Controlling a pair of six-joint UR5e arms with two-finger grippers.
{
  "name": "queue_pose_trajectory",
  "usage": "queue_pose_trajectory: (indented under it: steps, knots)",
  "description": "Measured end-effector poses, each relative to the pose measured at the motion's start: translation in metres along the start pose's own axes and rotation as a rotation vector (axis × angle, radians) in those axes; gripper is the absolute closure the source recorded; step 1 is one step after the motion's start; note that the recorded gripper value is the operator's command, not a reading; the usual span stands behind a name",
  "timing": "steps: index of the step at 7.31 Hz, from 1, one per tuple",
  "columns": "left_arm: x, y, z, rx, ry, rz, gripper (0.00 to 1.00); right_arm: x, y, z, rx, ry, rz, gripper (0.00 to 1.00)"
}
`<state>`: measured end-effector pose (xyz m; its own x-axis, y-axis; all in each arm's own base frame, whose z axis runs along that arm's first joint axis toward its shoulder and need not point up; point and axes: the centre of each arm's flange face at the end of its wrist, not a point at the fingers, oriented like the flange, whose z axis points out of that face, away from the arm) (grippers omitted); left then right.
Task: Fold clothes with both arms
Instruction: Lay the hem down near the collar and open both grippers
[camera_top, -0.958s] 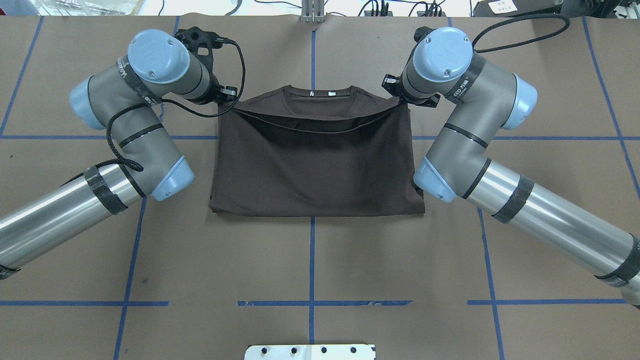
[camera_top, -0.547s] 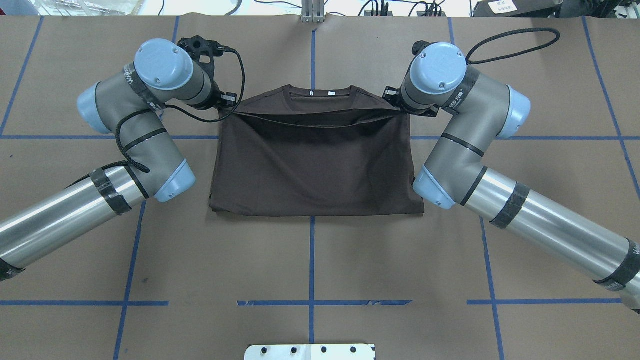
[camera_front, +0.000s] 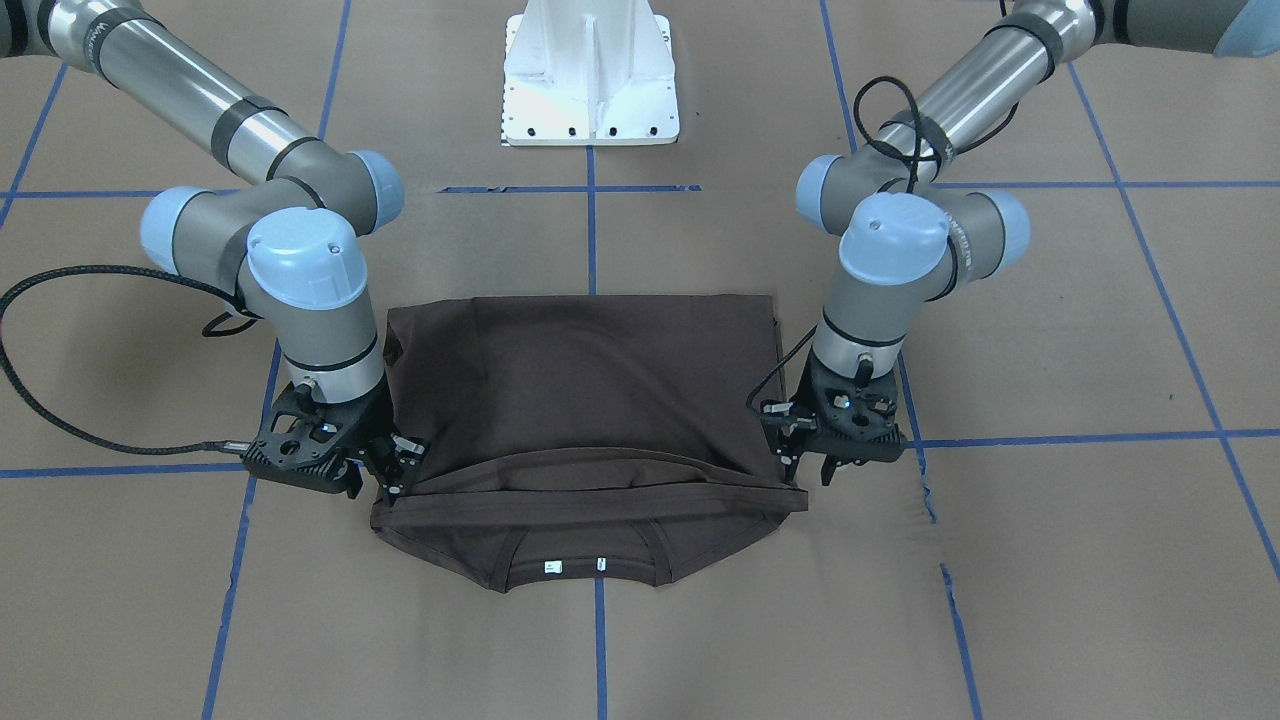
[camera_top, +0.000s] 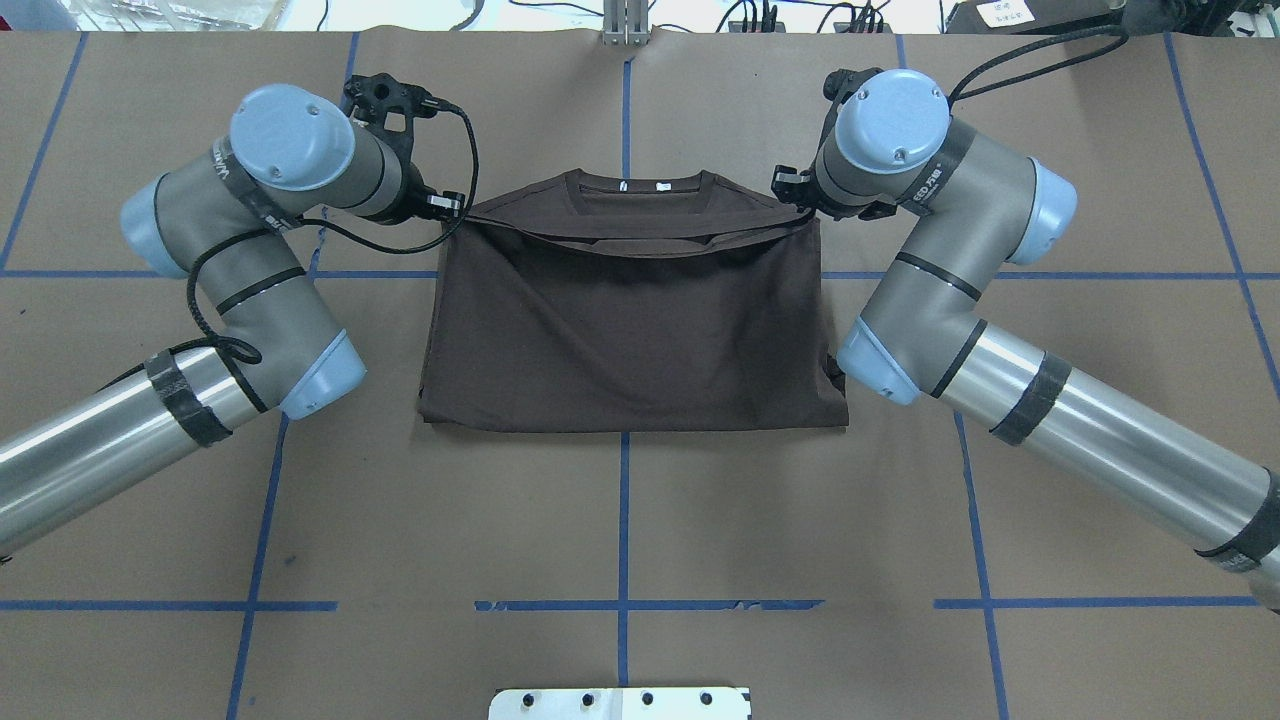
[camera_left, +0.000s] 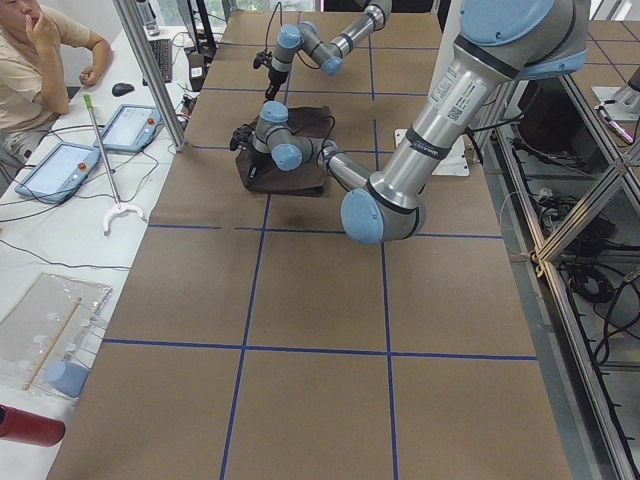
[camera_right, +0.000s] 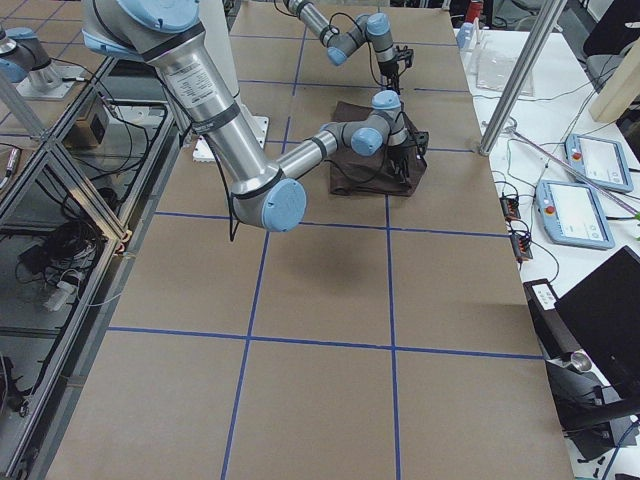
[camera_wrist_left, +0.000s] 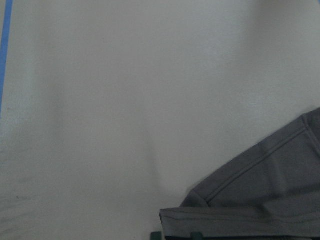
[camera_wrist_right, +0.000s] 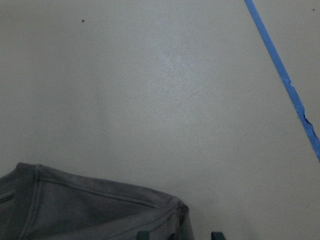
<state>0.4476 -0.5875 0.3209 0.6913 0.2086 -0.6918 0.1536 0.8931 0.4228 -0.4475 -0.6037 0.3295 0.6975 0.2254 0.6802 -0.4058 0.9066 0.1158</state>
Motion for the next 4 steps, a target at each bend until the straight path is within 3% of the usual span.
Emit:
queue_pose_trajectory:
  steps: [2,3,4]
  knots:
    - [-0.010,0.031,-0.027,-0.005,0.050,0.015,0.00,0.022,-0.009,-0.009,-0.025,-0.019,-0.069,0.00]
    - [-0.012,0.059,-0.037,-0.023,0.075,0.001,0.19,0.028,-0.007,-0.016,-0.027,-0.032,-0.081,0.00]
    - [-0.007,0.092,-0.046,-0.051,0.101,-0.044,0.46,0.031,-0.006,-0.021,-0.026,-0.041,-0.086,0.00]
